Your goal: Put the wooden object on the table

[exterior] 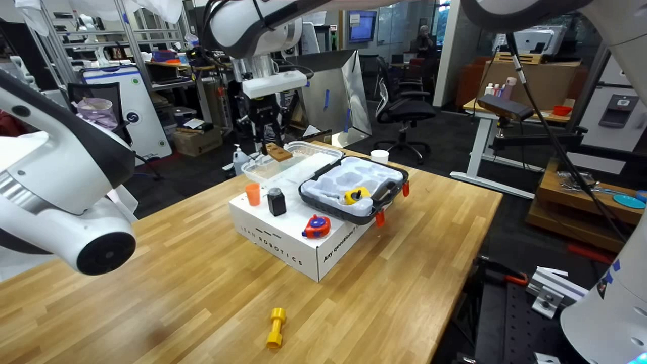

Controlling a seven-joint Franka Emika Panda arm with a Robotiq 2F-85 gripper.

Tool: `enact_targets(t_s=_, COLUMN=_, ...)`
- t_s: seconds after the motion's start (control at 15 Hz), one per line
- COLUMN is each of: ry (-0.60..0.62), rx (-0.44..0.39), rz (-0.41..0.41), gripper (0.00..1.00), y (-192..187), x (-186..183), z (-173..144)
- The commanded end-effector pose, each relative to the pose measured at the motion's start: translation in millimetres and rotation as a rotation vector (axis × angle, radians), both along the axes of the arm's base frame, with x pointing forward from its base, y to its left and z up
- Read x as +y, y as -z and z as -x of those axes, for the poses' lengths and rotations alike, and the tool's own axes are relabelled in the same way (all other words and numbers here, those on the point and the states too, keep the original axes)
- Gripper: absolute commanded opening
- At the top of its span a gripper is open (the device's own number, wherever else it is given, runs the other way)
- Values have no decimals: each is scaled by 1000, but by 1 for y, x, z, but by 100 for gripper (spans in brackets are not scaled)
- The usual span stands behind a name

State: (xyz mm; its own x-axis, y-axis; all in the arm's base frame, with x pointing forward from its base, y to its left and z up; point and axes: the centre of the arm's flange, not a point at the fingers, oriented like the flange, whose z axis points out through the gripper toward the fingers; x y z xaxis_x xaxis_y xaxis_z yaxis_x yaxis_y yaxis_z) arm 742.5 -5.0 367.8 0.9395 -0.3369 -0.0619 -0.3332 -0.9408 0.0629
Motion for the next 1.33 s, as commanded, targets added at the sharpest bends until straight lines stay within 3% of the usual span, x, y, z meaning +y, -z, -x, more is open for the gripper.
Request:
enact_targets(t_s=0.0, ry=-144, rx=6, rz=14, gripper=18, y=-4, x=17, z=12)
enact_targets(t_s=0.47, ry=-387, rx=44, rz=-102, gripper=18, y=-6, x=65, z=27)
enact_targets(t_s=0.53, ry=-339, rx=24, rz=-62, gripper=43, y=-3, x=67, z=10)
enact_targets(t_s=1.27, ry=-374, rx=35, rz=-77, gripper=43, y=-3, x=70, z=14)
